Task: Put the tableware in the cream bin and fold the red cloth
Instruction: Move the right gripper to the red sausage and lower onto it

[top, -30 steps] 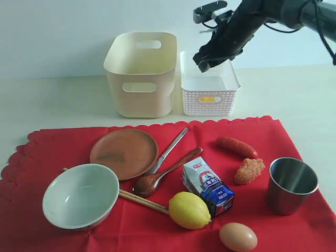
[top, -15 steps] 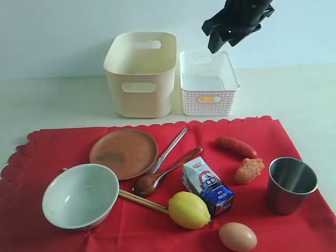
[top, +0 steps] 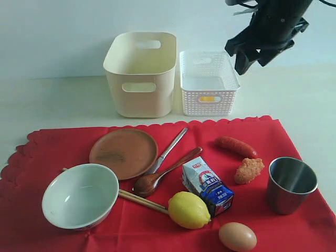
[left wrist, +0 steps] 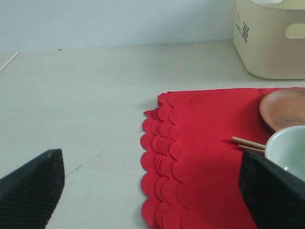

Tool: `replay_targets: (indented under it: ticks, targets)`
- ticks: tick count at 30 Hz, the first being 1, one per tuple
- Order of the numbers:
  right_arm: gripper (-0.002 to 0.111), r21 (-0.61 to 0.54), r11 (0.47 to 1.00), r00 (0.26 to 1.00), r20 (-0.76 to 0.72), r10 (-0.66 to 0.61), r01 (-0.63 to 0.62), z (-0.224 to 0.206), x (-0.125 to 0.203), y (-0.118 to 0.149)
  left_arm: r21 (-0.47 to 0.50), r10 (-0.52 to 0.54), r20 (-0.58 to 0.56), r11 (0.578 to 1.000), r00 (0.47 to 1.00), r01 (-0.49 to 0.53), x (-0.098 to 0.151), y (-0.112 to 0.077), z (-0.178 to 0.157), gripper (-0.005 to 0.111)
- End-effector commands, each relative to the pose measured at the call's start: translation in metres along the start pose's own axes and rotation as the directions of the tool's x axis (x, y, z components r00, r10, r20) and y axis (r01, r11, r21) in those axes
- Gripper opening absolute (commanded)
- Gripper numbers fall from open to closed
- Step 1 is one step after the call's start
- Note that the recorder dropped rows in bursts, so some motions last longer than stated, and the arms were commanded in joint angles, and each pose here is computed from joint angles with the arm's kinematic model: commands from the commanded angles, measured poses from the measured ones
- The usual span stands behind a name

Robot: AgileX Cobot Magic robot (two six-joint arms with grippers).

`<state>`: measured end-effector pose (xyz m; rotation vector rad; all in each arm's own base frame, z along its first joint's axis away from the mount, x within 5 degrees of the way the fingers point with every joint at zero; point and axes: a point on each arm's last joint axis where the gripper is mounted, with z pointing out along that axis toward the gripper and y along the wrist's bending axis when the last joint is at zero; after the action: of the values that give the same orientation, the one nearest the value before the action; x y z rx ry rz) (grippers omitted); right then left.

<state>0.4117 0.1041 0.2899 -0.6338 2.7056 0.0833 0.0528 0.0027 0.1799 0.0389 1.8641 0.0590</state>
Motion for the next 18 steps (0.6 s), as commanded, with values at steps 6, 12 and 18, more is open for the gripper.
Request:
replay_targets:
  ticks: [6, 12, 18]
  targets:
    - [0.057, 0.056, 0.998, 1.000, -0.016, -0.017, 0.018, -0.015, 0.056, 0.006, -0.003, 0.002, 0.013, 1.000, 1.000, -0.002, 0.000, 0.000, 0.000, 0.094]
    - [0.057, -0.044, 0.995, 0.993, -0.075, -0.090, 0.087, 0.019, 0.073, 0.015, -0.003, 0.002, 0.013, 1.000, 1.000, -0.002, 0.000, 0.000, 0.000, 0.094]
    - [0.057, -0.170, 0.973, 0.978, -0.109, -0.179, 0.159, 0.063, 0.073, 0.022, -0.003, 0.002, 0.013, 1.000, 1.000, -0.002, 0.000, 0.000, 0.000, 0.094]
